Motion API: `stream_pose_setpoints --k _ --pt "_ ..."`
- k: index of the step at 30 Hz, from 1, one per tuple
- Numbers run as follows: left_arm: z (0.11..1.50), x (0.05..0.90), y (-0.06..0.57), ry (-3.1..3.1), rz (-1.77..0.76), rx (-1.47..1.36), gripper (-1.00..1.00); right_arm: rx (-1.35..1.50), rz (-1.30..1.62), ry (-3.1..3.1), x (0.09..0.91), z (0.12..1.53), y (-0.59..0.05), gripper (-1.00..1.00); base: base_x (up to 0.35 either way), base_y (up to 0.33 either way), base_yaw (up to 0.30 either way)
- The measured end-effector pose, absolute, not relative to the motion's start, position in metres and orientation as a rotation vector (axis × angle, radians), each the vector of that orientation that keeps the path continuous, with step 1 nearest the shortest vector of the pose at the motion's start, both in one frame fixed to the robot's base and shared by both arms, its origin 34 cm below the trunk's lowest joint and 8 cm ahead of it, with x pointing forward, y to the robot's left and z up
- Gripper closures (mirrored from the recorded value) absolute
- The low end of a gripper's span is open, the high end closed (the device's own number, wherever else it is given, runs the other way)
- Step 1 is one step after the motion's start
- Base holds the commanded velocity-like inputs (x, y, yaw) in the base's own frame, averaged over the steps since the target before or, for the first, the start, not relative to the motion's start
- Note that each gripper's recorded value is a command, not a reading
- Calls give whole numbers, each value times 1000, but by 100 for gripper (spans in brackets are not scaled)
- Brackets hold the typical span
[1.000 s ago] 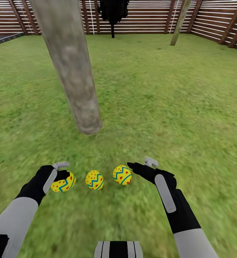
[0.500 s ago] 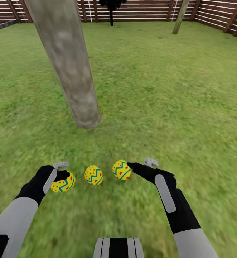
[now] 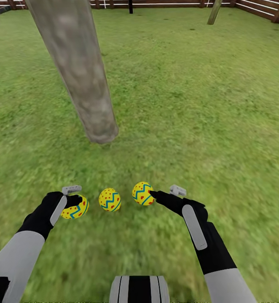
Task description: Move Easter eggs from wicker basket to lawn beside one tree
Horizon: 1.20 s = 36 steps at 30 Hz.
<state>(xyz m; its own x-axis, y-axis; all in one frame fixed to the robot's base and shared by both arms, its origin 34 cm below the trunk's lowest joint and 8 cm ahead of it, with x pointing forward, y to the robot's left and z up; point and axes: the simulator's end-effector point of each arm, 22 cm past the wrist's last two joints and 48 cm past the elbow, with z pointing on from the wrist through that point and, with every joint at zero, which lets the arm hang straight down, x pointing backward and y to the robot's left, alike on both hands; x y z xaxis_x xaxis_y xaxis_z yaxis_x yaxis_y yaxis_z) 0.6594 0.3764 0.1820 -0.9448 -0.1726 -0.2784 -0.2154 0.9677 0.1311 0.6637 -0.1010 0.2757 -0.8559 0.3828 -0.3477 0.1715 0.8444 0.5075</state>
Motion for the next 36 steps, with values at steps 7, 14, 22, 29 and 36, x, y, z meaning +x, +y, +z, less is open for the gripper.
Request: stream_pose_setpoints --k 7,14,22,29,36 --pt "173 661 376 2848 234 -281 100 421 651 2605 657 258 -101 -100 0 0 0" --pt "157 653 377 2873 239 -285 100 410 657 2637 649 242 -94 -100 0 0 0" --pt "138 642 377 2904 243 -283 100 395 671 2602 653 248 -92 -100 0 0 0" --pt "134 641 376 2907 240 -281 100 267 744 2524 649 290 -59 -100 0 0 0" --pt "153 666 373 2841 225 -266 100 254 751 2518 648 294 -55 -100 0 0 0"
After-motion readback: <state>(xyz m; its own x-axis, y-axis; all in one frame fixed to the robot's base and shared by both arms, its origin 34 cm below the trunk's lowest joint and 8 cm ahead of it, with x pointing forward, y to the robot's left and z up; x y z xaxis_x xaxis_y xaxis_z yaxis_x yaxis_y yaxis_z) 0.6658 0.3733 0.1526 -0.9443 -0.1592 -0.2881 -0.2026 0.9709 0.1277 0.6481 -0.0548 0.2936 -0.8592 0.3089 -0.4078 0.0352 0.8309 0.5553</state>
